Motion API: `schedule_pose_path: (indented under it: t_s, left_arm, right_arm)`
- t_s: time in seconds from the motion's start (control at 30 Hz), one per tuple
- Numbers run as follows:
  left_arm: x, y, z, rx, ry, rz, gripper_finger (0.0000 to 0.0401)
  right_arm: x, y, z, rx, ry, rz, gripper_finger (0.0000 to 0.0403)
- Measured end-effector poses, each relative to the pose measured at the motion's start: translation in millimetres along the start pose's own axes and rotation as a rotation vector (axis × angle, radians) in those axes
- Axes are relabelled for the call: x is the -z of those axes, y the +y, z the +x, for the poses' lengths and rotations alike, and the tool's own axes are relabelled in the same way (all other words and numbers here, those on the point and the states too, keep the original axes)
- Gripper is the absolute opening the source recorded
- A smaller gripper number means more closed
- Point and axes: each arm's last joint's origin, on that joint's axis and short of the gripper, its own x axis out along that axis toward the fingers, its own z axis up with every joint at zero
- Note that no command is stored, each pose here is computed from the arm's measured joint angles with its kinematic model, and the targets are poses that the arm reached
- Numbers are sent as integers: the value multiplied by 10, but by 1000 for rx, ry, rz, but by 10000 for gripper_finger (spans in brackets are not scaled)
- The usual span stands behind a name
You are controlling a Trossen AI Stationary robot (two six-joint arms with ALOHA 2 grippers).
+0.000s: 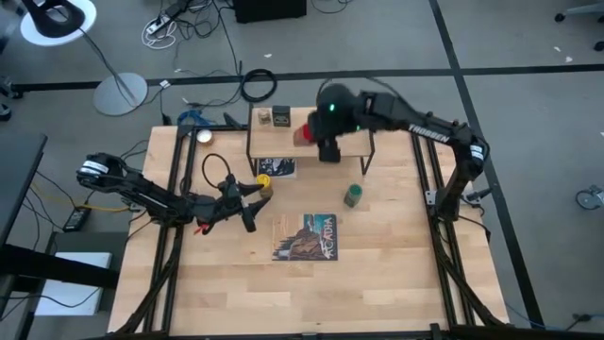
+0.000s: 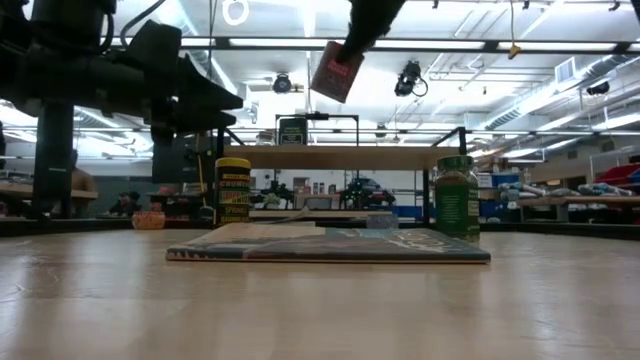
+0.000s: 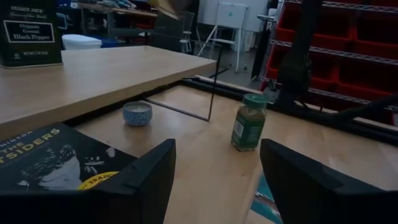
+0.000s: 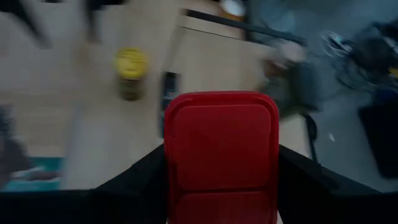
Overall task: Shelf spices
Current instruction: Put the red seasoning can on the shelf
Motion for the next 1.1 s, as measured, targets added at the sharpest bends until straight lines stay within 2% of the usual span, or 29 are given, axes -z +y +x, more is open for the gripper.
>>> schedule_pose_path:
  t_s: [0.13, 0.3, 0.43, 0.67, 0.83, 0.9, 1.1]
  left_arm:
    - [-1, 0, -1, 0, -1, -1, 238]
    - [-1, 1, -1, -2, -2, -1, 238]
    - [-1, 5, -1, -14, -4, 0, 238]
    - [5, 9, -1, -23, 0, -1, 238]
    - [9, 10, -2, -23, 3, -8, 238]
    - [16, 12, -2, -25, 9, 3, 238]
    - [25, 14, -3, -26, 17, 13, 238]
  right_arm:
    - [113, -308, -11, 50, -3, 37, 219]
    - [253, -542, 91, 41, 16, 67, 219]
    - [266, -641, 227, 9, 31, 74, 219]
    - [141, -783, 505, -15, 135, 11, 221]
    - [117, -884, 550, 12, 110, 25, 219]
    - [165, -942, 535, 35, 146, 31, 219]
    - [328, -1034, 604, 8, 227, 93, 223]
